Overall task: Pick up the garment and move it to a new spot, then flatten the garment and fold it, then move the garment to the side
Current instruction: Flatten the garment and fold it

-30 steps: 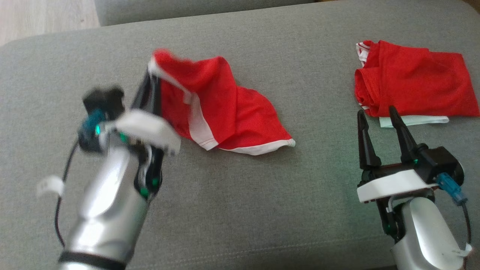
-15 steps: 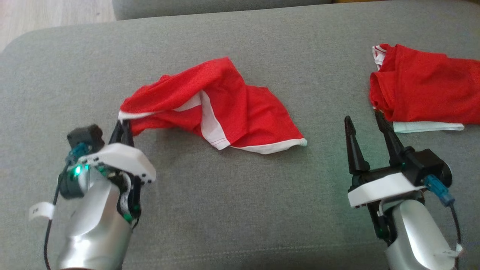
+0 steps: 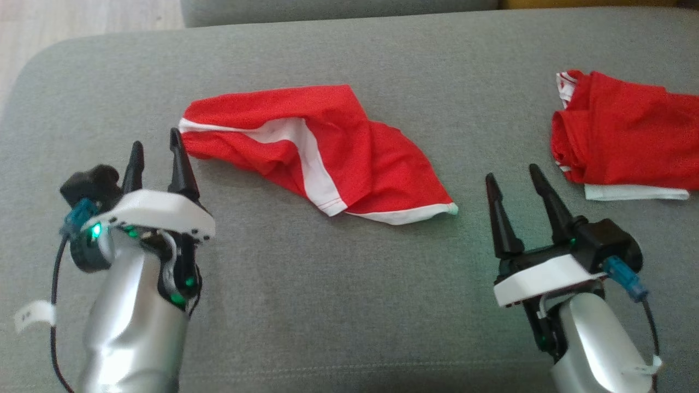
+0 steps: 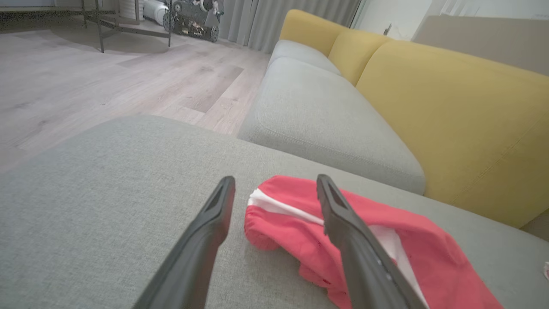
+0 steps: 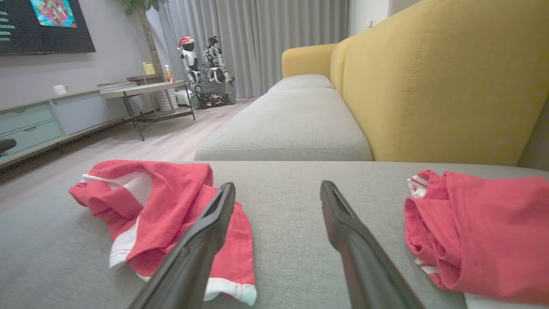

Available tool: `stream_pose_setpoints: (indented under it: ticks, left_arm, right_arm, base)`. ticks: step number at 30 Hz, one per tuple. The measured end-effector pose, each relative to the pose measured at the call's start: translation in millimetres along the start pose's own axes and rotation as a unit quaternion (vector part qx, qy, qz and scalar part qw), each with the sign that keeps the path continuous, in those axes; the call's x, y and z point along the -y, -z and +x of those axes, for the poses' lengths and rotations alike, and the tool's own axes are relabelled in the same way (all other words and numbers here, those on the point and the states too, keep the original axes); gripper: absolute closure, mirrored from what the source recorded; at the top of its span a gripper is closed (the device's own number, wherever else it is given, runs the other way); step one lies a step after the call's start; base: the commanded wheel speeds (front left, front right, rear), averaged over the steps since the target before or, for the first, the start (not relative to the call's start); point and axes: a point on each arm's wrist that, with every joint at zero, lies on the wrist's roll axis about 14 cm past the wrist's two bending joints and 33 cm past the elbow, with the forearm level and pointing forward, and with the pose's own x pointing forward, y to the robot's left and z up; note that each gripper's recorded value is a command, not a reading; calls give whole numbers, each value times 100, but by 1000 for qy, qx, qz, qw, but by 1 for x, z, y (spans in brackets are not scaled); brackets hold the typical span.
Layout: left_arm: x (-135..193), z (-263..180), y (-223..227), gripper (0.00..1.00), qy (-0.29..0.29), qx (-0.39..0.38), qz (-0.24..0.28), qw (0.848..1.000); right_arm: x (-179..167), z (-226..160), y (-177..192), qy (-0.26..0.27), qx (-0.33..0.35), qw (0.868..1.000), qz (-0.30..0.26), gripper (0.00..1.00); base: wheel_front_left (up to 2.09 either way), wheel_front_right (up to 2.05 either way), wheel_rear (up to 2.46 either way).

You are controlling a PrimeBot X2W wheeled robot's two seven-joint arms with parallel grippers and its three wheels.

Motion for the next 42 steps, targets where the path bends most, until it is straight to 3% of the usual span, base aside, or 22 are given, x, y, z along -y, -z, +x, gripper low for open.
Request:
stream_pose_setpoints:
  ticks: [8, 15, 20, 32, 33, 35, 42]
  left_arm:
    - [-14, -46, 8, 0, -3, 8, -14, 1000]
    - [-30, -69, 16, 0, -25, -1, -29, 999]
    - [-28, -79, 24, 0, -24, -14, -48, 998]
    - [-53, -92, 34, 0, -72, -29, -58, 995]
    - [-53, -92, 35, 0, -75, -30, -57, 995]
    - [-54, -93, 36, 0, -76, -32, -57, 995]
    - [-48, -89, 38, 0, -71, -36, -56, 995]
  right_arm:
    - [-59, 5, 5, -94, -8, 995, 15, 0]
    - [-116, -2, 50, -204, -105, 973, -4, 0]
    - [-127, 21, 59, -223, -135, 965, -1, 0]
    - [-123, 53, 95, -207, -200, 958, 16, 0]
    - [-124, 54, 96, -206, -201, 957, 19, 46]
    - [-126, 56, 97, -206, -198, 958, 28, 100]
    - [-117, 61, 88, -195, -174, 965, 29, 100]
  base:
    - [0, 0, 0]
    - [0, 0, 0]
    - [0, 0, 0]
    - [0, 0, 0]
    - [0, 0, 0]
    - [0, 0, 0]
    - [0, 0, 0]
